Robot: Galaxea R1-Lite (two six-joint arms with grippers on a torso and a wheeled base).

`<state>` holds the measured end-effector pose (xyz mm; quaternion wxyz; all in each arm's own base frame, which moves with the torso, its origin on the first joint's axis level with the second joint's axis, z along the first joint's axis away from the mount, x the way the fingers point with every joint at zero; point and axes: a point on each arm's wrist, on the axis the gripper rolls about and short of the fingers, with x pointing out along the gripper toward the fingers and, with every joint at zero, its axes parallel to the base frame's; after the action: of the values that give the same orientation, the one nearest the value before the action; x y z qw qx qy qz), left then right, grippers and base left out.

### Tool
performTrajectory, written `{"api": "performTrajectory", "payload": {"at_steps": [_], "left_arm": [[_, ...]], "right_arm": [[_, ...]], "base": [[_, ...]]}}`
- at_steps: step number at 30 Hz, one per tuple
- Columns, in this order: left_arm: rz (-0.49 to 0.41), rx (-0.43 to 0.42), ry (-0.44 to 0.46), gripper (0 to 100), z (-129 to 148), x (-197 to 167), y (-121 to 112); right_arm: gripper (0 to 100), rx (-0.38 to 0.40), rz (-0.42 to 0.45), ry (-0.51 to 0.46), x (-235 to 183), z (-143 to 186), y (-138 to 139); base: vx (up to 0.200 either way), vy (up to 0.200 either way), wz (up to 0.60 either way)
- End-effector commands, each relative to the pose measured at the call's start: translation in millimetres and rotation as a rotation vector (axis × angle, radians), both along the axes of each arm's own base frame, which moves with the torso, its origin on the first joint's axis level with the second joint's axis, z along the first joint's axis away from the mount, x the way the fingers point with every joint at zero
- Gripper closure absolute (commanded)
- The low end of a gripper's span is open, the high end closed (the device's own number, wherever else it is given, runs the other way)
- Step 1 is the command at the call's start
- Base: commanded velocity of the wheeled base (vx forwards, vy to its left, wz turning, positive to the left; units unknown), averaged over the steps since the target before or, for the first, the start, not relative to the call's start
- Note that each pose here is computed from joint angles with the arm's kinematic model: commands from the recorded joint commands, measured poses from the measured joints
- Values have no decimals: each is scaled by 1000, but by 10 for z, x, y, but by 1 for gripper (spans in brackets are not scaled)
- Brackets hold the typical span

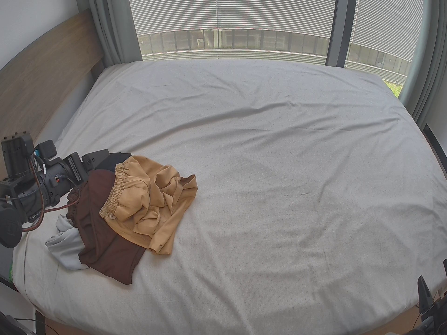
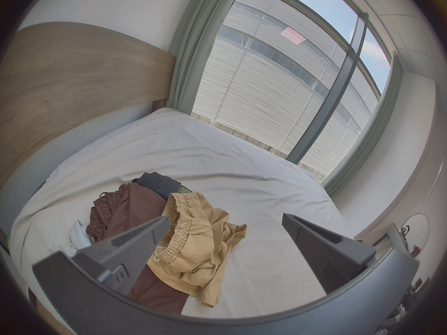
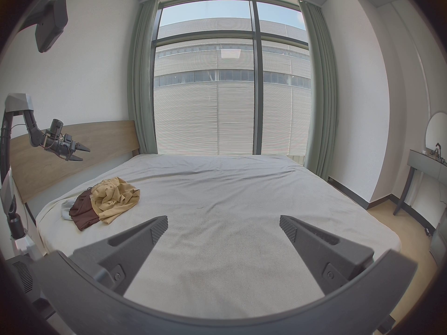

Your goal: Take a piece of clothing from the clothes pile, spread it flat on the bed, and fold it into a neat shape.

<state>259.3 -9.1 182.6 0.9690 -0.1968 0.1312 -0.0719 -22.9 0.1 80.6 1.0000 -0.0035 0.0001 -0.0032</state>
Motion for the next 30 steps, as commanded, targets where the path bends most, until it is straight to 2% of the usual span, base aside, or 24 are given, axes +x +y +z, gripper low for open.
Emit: {"api": "performTrajectory", "payload": {"at_steps": [1, 11, 22, 30], "left_arm": [[-3, -8, 21, 0, -54, 72, 1], [-25, -36, 57, 0, -152, 292, 44], [10, -40, 158, 0, -524, 726, 162], [-17, -56, 216, 0, -741, 851, 175]], "right_arm": [[0, -1, 0, 7, 5, -46, 0], [0, -1, 0, 6, 5, -45, 0], [0, -1, 0, 6, 5, -45, 0], [0, 1, 0, 6, 5, -45, 0]], "base": [[0, 0, 0], [0, 0, 0], [0, 0, 0], [0, 0, 0]]}}
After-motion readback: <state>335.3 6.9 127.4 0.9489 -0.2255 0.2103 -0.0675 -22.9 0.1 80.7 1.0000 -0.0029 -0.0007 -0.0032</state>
